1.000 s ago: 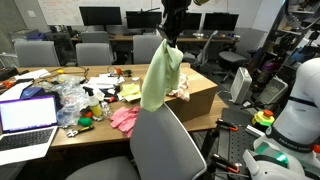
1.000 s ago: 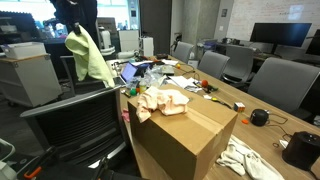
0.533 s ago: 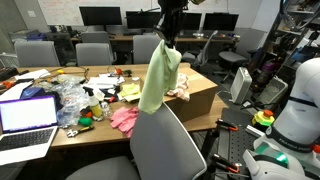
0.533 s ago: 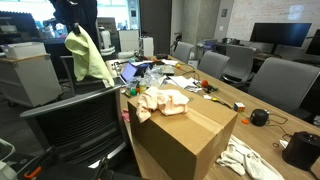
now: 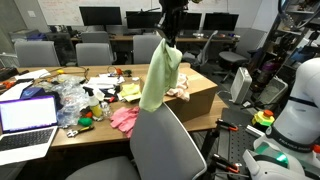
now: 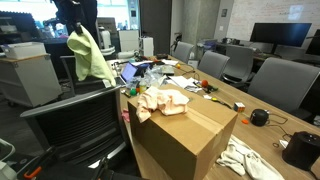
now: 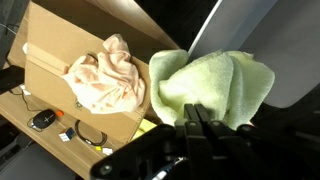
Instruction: Take the clothes on the box and put them on the back rest of the chair
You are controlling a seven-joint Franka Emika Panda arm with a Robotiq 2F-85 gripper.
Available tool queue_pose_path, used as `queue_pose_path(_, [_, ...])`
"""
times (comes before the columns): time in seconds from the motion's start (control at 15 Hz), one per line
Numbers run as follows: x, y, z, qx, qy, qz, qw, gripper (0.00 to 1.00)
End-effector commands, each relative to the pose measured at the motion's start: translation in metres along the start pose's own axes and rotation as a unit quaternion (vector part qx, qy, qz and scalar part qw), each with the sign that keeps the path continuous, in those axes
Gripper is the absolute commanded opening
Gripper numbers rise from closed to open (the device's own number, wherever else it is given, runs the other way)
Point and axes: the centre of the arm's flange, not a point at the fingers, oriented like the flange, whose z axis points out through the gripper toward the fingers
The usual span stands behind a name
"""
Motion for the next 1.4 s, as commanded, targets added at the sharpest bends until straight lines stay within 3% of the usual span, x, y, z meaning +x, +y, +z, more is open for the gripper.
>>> queue_pose_path(0.0, [0.004, 0.006, -0.007, -0.005, 0.0, -0.003, 1.0, 0.35])
queue_pose_path(0.53, [0.007, 0.02, -0.002, 0.005, -0.01, 0.008, 0.9999, 0.95])
queue_pose_path(0.6, [0.008, 0.025, 0.0, 0.008, -0.013, 0.012, 0.9998, 0.99])
queue_pose_path(0.93, [0.036, 0.082, 0.026, 0.051, -0.066, 0.067, 0.9942, 1.0])
queue_pose_path(1.33, [0.07, 0.153, 0.078, 0.099, -0.131, 0.141, 0.9762, 1.0])
